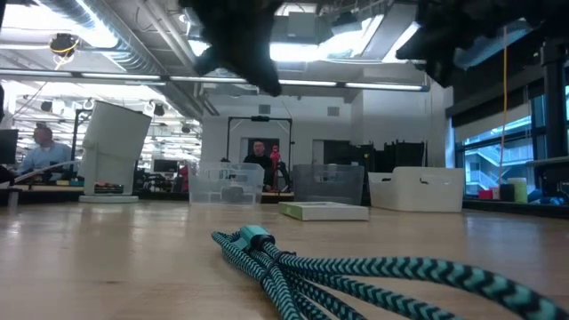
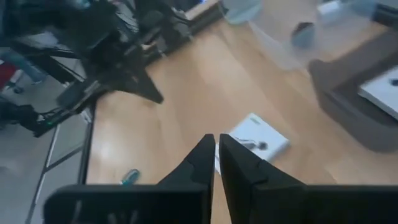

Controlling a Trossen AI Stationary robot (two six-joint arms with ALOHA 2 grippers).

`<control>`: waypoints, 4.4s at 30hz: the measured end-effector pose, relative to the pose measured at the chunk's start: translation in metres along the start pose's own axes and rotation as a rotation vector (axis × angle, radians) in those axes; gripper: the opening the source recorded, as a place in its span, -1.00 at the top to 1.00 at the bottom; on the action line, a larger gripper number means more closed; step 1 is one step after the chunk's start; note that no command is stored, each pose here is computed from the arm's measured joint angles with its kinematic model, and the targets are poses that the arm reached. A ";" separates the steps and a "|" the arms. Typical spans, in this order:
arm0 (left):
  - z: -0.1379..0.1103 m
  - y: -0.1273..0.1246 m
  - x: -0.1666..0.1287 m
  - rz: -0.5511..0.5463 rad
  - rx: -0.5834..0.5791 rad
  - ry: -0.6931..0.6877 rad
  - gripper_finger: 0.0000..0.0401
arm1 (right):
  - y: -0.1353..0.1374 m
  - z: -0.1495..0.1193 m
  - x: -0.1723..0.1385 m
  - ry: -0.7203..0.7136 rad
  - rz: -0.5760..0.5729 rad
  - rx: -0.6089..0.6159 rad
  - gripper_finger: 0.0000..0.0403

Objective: Pick and place items into bin
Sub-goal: Put the white card reader box into the black bin

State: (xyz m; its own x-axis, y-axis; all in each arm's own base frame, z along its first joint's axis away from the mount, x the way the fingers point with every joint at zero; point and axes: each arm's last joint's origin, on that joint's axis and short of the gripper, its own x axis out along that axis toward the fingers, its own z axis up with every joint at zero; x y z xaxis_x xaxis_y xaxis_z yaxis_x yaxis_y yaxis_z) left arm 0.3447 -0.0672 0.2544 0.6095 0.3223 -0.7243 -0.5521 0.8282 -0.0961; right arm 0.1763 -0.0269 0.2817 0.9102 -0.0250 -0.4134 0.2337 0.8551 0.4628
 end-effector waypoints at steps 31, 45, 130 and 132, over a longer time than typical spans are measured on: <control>-0.031 0.091 0.083 -0.139 -0.666 0.097 0.63 | -0.023 -0.054 0.143 0.257 -0.131 0.394 0.86; -0.040 0.087 0.112 -0.182 -0.730 0.119 0.60 | -0.037 -0.068 0.157 0.283 -0.237 0.433 0.34; -0.041 0.107 0.125 -0.141 -0.606 0.168 0.61 | -0.047 -0.077 0.188 0.215 -0.128 0.522 0.74; -0.036 0.109 0.119 -0.147 -0.578 0.146 0.60 | -0.046 -0.076 0.188 0.210 -0.126 0.513 0.76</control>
State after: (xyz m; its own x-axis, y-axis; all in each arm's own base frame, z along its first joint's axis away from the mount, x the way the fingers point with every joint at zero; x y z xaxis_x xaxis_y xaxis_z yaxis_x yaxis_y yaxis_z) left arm 0.3365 0.0451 0.1329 0.6407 0.1234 -0.7578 -0.7125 0.4633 -0.5269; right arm 0.3107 -0.0313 0.1226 0.7894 0.0378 -0.6127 0.5199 0.4895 0.7001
